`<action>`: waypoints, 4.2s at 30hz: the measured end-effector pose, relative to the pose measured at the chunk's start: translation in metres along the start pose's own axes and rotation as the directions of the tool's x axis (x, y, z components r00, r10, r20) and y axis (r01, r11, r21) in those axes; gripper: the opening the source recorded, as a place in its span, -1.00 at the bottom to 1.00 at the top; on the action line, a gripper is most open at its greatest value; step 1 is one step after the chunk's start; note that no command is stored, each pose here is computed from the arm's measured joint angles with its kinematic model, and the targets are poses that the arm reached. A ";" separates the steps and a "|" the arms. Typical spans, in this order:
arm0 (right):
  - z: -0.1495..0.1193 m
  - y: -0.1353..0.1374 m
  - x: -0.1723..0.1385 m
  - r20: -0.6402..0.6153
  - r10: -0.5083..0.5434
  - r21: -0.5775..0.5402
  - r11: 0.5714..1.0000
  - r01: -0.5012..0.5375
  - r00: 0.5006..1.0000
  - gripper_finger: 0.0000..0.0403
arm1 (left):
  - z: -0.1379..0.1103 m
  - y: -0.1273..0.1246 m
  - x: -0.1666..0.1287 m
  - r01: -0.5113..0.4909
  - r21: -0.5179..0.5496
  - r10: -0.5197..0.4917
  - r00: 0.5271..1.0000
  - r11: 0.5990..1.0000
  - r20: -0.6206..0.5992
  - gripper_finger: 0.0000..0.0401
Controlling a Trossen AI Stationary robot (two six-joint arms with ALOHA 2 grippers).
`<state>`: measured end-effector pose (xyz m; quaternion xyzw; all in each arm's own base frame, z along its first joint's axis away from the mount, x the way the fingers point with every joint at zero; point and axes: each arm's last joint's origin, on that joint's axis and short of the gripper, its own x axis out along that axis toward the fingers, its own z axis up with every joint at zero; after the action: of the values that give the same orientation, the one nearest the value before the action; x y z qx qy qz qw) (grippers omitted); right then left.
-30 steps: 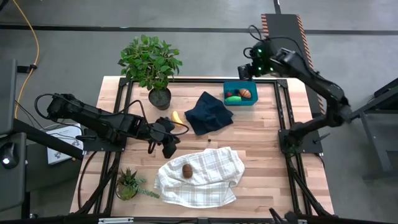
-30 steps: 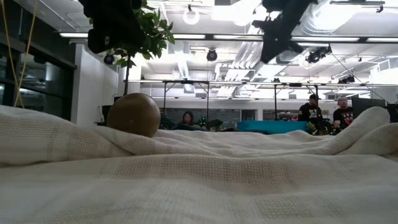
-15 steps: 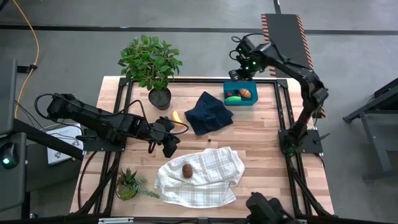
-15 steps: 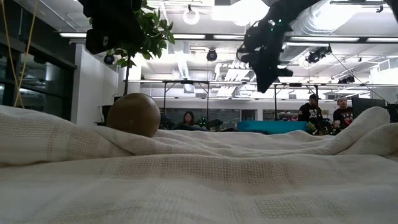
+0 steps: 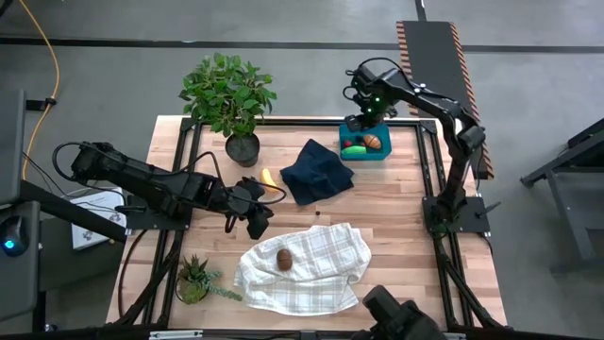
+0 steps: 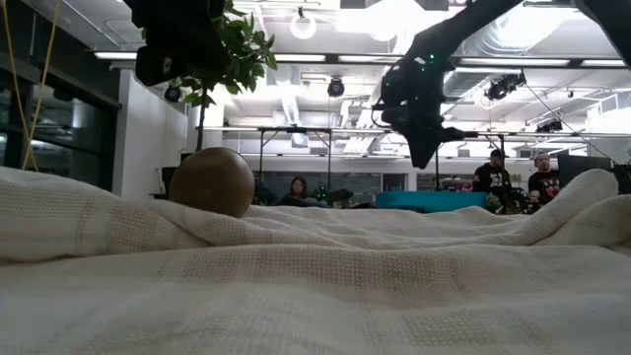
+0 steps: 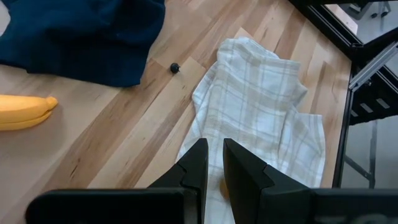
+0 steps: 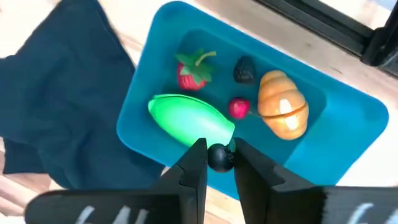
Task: Pick and placing Produce into tupperware
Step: Put the right blueberry into the blue bin, then put the blueberry into the blue bin
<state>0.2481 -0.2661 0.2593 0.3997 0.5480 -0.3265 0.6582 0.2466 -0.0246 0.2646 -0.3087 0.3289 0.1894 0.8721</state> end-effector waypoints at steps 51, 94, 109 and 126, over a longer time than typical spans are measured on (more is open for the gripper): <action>-0.203 0.069 -0.023 0.622 0.679 -0.523 0.731 -0.439 0.390 -0.49 | 0.002 0.002 0.000 -0.063 0.012 0.062 0.996 0.998 0.062 -0.80; -0.243 0.111 0.169 0.439 0.727 -0.822 0.562 -0.089 0.529 -0.49 | 0.003 0.003 0.000 -0.099 0.035 0.095 0.991 0.994 0.098 -0.80; -0.245 0.110 0.173 0.419 0.718 -0.853 0.521 -0.030 0.556 -0.49 | 0.002 0.004 0.000 -0.109 0.037 0.105 0.990 0.993 0.097 -0.80; -0.245 0.108 0.176 0.418 0.697 -0.862 0.507 0.013 0.583 -0.49 | 0.002 0.003 0.000 -0.107 0.036 0.103 0.990 0.994 0.099 -0.80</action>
<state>0.2621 0.0025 0.0855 0.0068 0.2161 -0.0217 0.9761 0.2458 -0.0205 0.2648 -0.2633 0.3057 0.2432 0.8821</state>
